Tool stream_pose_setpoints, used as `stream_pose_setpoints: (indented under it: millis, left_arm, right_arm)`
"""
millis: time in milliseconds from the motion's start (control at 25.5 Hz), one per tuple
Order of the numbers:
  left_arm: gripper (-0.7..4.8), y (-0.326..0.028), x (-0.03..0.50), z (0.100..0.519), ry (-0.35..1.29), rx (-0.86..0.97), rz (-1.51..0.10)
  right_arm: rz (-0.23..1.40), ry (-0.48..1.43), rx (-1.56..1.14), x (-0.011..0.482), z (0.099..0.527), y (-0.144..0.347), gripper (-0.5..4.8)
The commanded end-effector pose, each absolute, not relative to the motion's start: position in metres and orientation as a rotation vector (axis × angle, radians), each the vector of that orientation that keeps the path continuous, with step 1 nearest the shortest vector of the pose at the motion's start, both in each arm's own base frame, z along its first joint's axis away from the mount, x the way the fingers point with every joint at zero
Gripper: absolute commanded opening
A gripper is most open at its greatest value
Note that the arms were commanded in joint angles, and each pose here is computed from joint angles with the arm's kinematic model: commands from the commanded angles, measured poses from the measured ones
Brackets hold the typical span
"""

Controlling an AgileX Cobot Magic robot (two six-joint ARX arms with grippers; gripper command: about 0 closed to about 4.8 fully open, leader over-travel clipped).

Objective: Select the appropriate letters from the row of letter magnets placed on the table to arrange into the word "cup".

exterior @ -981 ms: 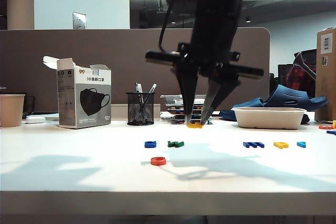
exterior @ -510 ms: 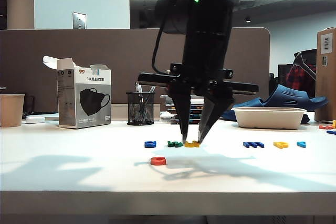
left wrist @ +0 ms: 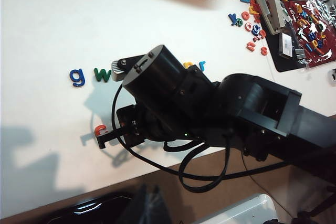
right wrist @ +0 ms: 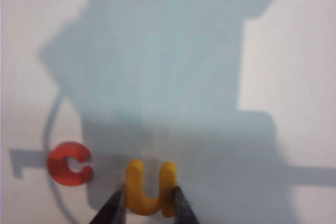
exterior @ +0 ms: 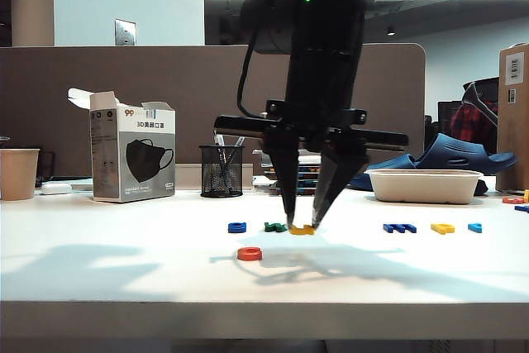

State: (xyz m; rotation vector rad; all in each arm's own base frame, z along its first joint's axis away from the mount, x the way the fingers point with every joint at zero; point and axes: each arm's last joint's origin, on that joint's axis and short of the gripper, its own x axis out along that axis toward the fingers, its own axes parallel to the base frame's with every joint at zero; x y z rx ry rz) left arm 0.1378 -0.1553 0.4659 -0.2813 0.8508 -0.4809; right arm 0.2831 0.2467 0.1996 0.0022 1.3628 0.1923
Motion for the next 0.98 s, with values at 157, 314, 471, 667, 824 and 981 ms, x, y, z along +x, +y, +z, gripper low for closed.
stream_pose_setpoints:
  millis: [157,314,471,667,824,981]
  left_arm:
    - [-0.05,-0.154,0.137,0.468,0.838,-0.283,-0.487]
    - [-0.05,-0.154,0.137,0.468,0.838,-0.284,-0.487]
    - [-0.05,-0.154,0.137,0.468,0.838,-0.284,-0.486]
    - [-0.05,-0.154,0.137,0.468,0.838,-0.284,-0.486]
    - [-0.05,-0.154,0.137,0.468,0.838,-0.284,-0.486]
    - [-0.05,-0.154,0.137,0.468,0.838,-0.284,-0.486]
  right_arm:
    - [0.159,1.412,-0.019,0.277,0.198,0.243,1.03]
    - [0.153,1.407,-0.003,0.275,0.193,0.244,1.03]
    - [0.167,1.380,0.016,0.275,0.187,0.247,1.03]
    - [0.172,1.361,0.032,0.276,0.186,0.249,1.03]
    - [0.170,1.366,0.030,0.276,0.185,0.248,1.03]
    - [0.170,1.366,0.029,0.276,0.185,0.248,1.03]
